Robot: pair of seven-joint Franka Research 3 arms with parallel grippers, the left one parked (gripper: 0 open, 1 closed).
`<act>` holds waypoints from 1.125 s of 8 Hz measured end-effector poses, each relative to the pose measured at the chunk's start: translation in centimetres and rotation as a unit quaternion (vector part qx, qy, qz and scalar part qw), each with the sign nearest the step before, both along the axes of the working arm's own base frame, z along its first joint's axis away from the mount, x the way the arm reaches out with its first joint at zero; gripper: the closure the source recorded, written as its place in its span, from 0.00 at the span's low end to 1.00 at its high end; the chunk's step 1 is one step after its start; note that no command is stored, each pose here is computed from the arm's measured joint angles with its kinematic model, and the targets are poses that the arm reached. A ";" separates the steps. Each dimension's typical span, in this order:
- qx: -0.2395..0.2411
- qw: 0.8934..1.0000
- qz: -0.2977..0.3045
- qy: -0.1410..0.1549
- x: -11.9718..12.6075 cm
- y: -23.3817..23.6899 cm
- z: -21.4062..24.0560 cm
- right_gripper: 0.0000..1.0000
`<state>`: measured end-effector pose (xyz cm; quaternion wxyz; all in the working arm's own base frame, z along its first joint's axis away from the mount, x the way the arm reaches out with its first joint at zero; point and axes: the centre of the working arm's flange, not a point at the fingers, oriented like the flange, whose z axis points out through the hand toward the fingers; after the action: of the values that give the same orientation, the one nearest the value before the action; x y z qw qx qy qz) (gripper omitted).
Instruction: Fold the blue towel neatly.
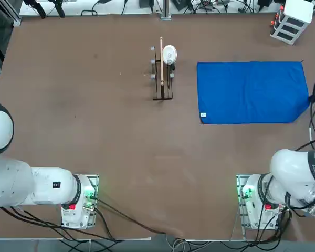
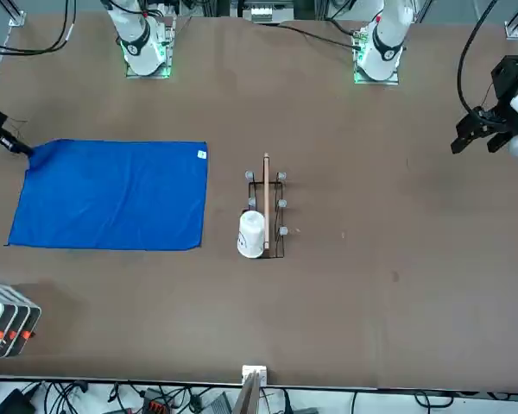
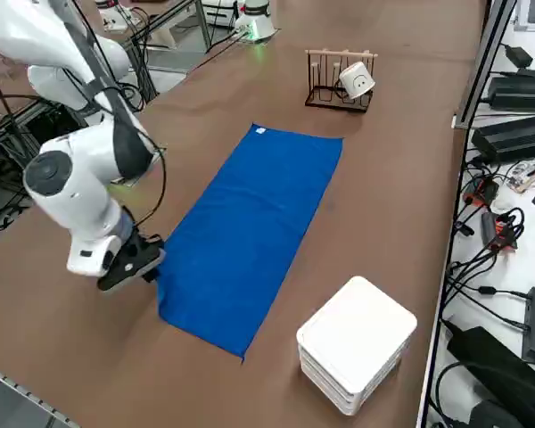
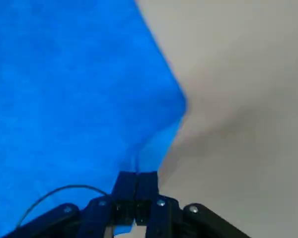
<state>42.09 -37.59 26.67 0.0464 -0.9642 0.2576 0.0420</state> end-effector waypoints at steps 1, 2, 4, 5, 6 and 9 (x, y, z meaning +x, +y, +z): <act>0.007 1.000 0.023 0.005 1.5 2.0 0.9 0.98; 0.015 0.999 0.047 0.012 2.9 4.4 2.0 0.98; 0.033 0.995 0.094 0.032 5.3 9.7 3.5 0.98; 0.038 0.992 0.115 0.043 6.4 12.5 3.5 0.98; 0.043 0.988 0.135 0.054 7.5 15.4 3.3 0.98; 0.040 0.980 0.174 0.086 10.2 25.9 3.8 0.98</act>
<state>52.31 -11.72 30.49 0.0544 -0.9845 0.0867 0.1422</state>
